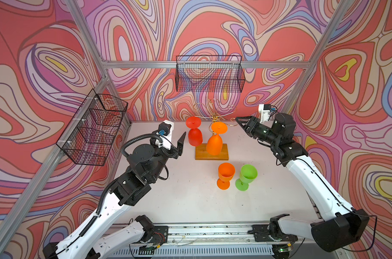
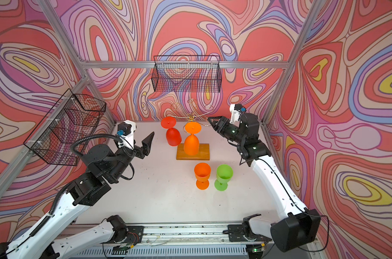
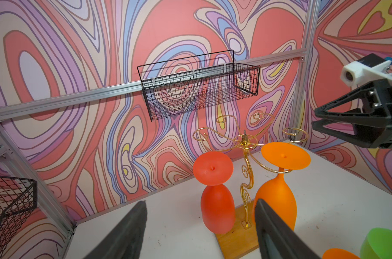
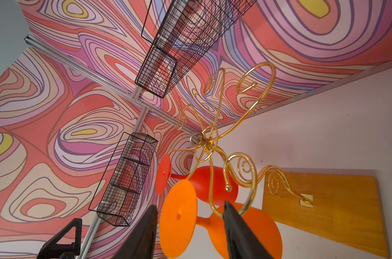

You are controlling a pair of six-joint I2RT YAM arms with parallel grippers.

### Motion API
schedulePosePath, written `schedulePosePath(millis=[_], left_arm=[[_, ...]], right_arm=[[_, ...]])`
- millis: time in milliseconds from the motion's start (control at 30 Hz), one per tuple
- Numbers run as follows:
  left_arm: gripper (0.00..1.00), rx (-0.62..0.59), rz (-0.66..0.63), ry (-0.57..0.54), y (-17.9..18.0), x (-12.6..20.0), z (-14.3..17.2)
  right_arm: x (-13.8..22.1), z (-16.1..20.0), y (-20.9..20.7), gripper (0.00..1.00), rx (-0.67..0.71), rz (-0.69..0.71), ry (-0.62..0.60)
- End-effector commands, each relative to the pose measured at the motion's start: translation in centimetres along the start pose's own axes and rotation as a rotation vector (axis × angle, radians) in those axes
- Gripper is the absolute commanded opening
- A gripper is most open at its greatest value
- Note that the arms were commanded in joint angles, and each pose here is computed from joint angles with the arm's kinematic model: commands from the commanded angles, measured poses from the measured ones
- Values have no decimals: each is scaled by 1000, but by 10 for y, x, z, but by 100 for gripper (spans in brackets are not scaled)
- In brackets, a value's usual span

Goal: Take the wine glass off the wine glass rack
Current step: Pick up the wine glass from the wine glass rack.

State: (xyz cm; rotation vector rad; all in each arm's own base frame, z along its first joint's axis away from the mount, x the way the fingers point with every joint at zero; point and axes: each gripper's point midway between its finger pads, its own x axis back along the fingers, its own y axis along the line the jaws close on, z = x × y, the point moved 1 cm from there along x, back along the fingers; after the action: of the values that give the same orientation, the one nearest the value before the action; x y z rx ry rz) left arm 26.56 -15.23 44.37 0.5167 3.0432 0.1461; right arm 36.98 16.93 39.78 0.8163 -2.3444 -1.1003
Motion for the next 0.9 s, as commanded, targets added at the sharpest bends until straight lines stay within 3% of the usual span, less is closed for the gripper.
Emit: schedulePosePath(millis=[0, 867], left_arm=[[75, 12, -20, -27, 4, -2, -5], [75, -12, 1, 7, -2, -14, 2]], right_arm=[[0, 8, 14, 50, -4, -32, 37], [-24, 35, -4, 46, -83, -40, 141]])
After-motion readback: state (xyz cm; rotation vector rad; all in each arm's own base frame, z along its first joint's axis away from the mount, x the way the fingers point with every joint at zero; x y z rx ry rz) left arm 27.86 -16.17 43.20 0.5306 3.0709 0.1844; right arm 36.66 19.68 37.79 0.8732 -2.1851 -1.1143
